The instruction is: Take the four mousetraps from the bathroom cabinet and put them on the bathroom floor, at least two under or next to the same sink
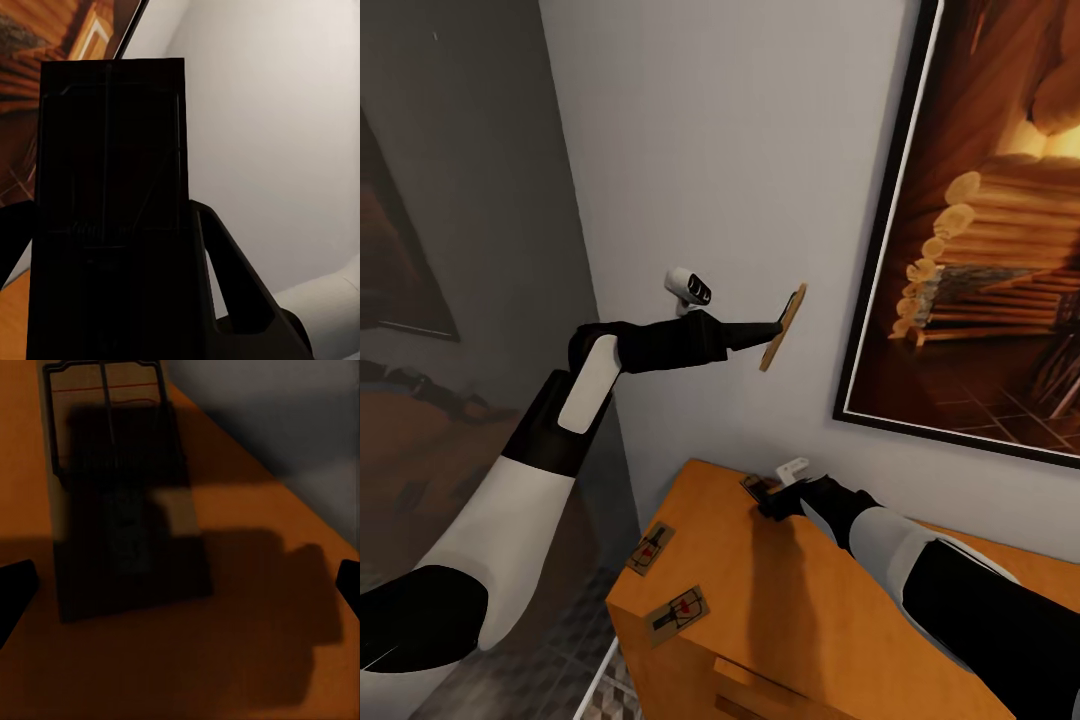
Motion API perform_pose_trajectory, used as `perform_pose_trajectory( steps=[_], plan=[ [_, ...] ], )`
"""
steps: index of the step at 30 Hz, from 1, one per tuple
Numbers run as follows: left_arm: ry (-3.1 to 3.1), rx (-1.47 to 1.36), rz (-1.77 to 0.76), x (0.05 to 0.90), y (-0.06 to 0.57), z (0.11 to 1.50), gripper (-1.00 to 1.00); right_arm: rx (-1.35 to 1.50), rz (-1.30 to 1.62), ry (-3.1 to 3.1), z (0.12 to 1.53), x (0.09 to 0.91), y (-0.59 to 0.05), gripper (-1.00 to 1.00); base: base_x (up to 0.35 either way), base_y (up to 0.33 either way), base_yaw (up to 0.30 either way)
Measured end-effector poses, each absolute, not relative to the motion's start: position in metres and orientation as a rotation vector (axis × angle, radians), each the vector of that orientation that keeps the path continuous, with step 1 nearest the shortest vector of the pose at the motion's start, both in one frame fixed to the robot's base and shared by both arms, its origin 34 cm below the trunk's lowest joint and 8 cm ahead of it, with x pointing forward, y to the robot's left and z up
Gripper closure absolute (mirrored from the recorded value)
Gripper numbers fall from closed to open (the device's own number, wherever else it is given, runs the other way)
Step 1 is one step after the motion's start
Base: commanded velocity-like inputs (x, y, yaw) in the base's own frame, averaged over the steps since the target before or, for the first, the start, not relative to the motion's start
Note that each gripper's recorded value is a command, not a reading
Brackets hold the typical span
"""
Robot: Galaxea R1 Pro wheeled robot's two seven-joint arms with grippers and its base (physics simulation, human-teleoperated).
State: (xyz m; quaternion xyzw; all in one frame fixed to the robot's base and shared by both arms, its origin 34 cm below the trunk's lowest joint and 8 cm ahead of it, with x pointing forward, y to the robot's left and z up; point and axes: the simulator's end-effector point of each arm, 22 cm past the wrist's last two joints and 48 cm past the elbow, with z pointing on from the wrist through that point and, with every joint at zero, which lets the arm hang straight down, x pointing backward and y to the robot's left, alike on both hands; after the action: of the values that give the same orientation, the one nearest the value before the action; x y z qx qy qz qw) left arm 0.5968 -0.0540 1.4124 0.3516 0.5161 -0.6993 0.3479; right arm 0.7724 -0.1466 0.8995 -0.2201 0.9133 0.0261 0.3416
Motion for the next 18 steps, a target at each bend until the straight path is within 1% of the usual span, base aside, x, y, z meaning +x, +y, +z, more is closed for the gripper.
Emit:
perform_pose_trajectory(
  steps=[18],
  plan=[
    [1.338, 0.912, -1.814, 0.5967, -0.0540, 1.4125, 1.00, -0.587, 0.069, 2.371, 0.9000, 0.7718, -0.1393, -1.00, 0.000, 0.000, 0.000]
  ],
)
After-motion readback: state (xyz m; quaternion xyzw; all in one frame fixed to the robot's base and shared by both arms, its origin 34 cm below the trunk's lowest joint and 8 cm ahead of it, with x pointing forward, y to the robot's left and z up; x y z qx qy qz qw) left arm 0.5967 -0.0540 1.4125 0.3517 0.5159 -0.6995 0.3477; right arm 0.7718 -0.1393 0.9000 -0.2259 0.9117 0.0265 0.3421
